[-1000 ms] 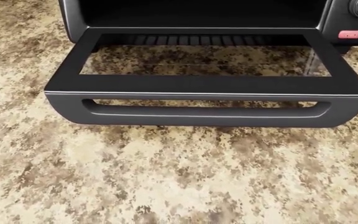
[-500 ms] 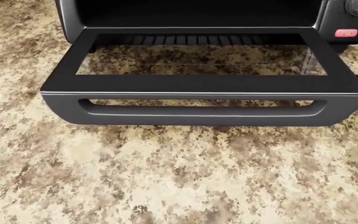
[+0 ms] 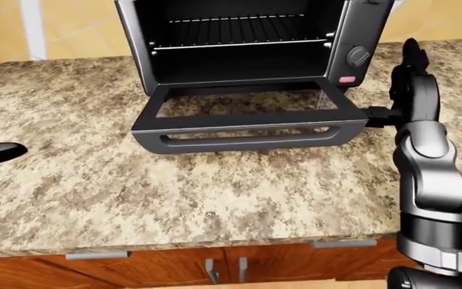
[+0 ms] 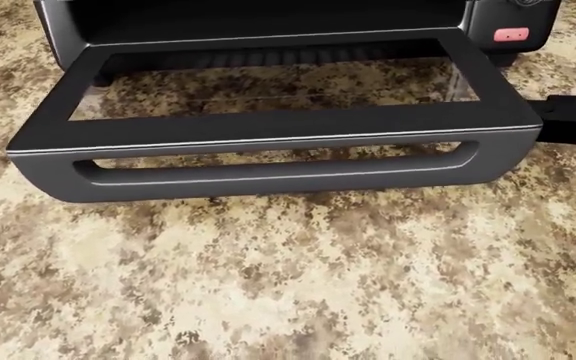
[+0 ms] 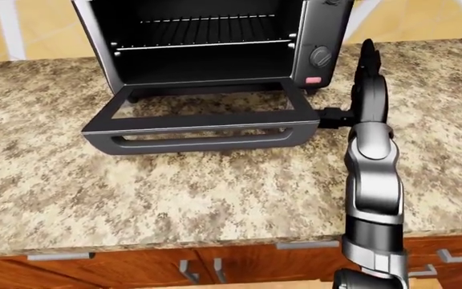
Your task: Close the toaster oven door.
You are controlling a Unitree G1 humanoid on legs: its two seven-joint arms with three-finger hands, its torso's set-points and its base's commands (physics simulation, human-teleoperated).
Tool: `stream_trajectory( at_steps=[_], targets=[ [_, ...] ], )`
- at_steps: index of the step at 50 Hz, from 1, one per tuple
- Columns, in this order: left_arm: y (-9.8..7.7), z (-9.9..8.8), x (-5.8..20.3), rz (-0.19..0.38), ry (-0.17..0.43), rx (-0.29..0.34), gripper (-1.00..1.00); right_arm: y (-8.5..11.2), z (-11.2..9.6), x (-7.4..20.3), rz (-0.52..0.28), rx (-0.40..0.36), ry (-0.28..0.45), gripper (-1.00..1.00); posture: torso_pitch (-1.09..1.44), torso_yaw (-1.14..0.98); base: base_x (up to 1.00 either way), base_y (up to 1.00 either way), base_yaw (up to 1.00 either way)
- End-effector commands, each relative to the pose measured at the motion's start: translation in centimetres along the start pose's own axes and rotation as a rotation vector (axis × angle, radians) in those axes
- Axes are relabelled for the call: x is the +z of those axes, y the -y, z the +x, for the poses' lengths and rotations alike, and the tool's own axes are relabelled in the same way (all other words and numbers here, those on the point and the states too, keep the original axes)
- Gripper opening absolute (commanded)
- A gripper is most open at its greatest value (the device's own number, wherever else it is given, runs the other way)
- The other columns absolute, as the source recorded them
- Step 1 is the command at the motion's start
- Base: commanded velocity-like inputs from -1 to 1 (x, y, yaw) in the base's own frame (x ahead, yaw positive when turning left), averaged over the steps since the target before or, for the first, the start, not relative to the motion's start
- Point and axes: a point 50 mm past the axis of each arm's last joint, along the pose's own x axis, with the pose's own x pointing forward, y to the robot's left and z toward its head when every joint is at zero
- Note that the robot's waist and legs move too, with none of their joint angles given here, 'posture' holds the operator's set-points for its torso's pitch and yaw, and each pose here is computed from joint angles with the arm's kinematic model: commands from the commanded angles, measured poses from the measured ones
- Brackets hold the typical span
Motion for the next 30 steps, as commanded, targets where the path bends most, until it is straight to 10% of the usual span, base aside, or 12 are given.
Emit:
stream_trajectory(
  at_steps=[1, 30],
  targets=[
    [-0.2, 0.1, 2.0, 0.023, 0.092, 0.003, 1.0, 0.3, -0.2, 6.0, 0.074, 0.003, 0.267, 1.0, 0.0, 0.0, 0.0, 0.0, 0.0],
    [-0.3, 0.0, 2.0, 0.023, 0.091, 0.007, 1.0, -2.9, 1.2, 11.0, 0.084, 0.082, 0.383, 1.0, 0.0, 0.0, 0.0, 0.0, 0.0]
  ],
)
